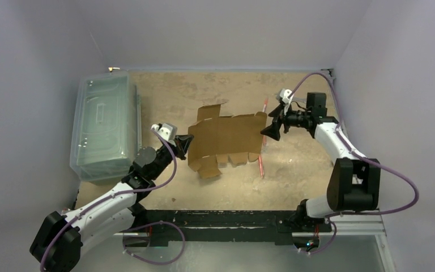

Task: Fold the paper box

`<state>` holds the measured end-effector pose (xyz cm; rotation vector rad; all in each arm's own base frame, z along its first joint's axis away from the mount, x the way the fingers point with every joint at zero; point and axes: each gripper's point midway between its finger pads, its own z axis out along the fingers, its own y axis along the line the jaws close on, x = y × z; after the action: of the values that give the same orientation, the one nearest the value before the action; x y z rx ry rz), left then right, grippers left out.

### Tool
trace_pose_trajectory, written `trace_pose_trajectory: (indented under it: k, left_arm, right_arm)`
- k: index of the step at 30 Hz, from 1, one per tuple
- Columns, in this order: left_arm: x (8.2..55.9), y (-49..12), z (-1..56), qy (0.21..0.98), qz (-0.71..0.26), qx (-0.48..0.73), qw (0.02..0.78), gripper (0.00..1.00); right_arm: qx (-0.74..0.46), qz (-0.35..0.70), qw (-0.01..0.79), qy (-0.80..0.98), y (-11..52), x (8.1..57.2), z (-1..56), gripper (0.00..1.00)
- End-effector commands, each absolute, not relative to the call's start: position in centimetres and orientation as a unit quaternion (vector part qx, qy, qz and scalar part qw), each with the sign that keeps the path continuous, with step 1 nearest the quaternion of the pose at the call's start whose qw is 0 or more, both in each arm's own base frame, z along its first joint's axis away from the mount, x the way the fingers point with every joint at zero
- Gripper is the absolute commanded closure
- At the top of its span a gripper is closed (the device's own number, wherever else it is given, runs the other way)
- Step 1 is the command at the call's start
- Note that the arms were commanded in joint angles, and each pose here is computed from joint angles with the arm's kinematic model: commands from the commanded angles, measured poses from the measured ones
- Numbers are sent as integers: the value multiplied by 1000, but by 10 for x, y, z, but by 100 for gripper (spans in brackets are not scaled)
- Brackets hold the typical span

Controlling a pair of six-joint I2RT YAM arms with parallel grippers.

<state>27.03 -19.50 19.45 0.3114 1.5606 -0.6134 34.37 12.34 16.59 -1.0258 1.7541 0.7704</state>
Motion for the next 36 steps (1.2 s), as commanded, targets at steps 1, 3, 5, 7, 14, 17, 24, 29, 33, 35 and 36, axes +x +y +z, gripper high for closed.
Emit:
trace_pose_trajectory:
  k: [1, 3, 5, 7, 14, 17, 24, 29, 33, 35, 36]
  left_arm:
    - [268, -198, 219, 652, -285, 145, 687, 100]
    - [268, -197, 218, 653, -286, 143, 686, 100]
    - [267, -197, 218, 654, -286, 142, 685, 100]
    - [266, -196, 217, 653, -288, 139, 687, 100]
    - [262, -195, 211, 651, -300, 131, 685, 100]
    - [260, -194, 210, 650, -301, 129, 685, 100]
    - [253, -197, 207, 641, -320, 137, 684, 100]
    - [251, -195, 210, 635, -324, 130, 689, 100]
    - [248, -192, 219, 623, -328, 124, 699, 100]
    - [245, -193, 222, 613, -333, 130, 705, 100]
    - [244, -193, 223, 607, -333, 135, 709, 100]
  right_arm:
    - [-430, 325, 498, 680, 151, 361, 173, 7]
    - [-427, 335, 508, 668, 156, 361, 174, 9]
    - [-430, 340, 518, 657, 158, 356, 173, 9]
    - [-430, 348, 510, 659, 158, 350, 163, 9]
    - [-430, 380, 490, 656, 166, 350, 151, 21]
    - [-432, 372, 488, 661, 171, 355, 149, 25]
    - [-415, 368, 491, 672, 173, 370, 150, 52]
    - [-419, 378, 491, 664, 175, 367, 159, 90]
    - [-454, 368, 498, 641, 175, 354, 177, 100]
    - [-471, 346, 510, 631, 173, 348, 186, 100]
    - [-476, 336, 515, 629, 171, 345, 187, 100]
